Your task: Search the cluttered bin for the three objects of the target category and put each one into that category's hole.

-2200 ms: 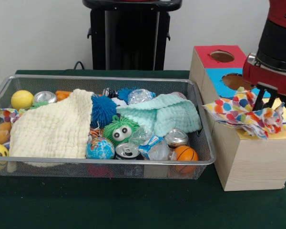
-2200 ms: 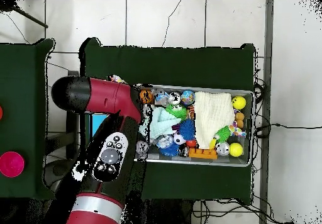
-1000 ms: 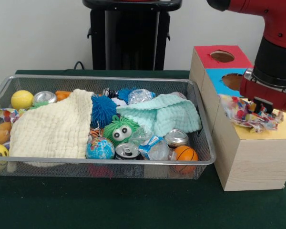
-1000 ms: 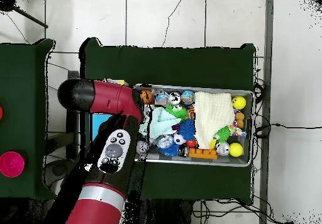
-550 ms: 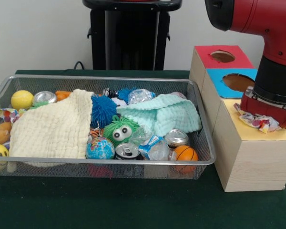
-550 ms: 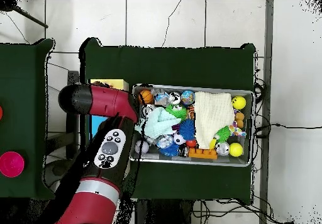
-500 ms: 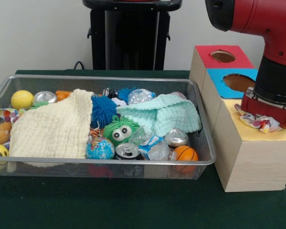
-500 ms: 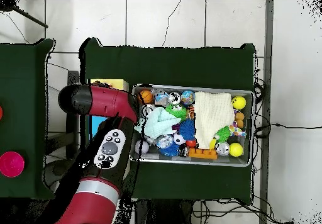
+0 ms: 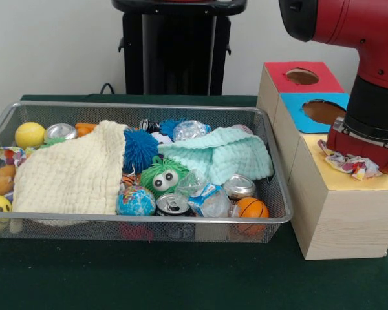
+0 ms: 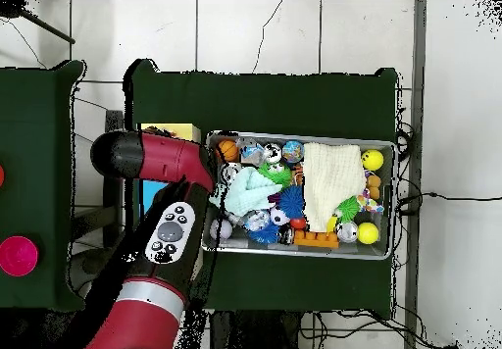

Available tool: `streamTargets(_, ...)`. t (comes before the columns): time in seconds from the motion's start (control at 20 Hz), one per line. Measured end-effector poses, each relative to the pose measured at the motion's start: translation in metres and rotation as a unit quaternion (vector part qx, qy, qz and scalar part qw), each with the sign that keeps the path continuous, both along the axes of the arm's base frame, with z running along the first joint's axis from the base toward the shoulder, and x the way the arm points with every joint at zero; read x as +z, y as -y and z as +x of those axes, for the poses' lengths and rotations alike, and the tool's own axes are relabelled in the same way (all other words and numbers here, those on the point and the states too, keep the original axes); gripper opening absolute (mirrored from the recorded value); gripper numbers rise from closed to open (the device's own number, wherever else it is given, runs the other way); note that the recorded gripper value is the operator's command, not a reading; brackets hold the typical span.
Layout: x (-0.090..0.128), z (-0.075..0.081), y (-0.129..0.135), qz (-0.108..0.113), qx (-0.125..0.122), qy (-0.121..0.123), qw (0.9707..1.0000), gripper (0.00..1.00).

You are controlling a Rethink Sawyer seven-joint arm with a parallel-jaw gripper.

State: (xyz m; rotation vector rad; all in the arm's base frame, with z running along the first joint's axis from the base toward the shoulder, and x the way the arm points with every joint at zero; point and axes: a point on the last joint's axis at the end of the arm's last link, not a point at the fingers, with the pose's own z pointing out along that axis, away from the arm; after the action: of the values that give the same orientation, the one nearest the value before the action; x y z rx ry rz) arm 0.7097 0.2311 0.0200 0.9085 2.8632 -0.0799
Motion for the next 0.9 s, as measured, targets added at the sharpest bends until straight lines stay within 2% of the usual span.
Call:
streamTargets(0.6, 0.0006, -0.0007, 0.0009, 0.001, -0.003, -0.002, 1.0, 0.0)
streamTargets(0.65, 0.0006, -0.0021, 0.0019, 0.0, -0.003, -0.006, 1.0, 1.0)
streamTargets(0.9, 0.0013, -0.0033, 0.0034, -0.001, -0.004, -0.011, 0.9999, 1.0)
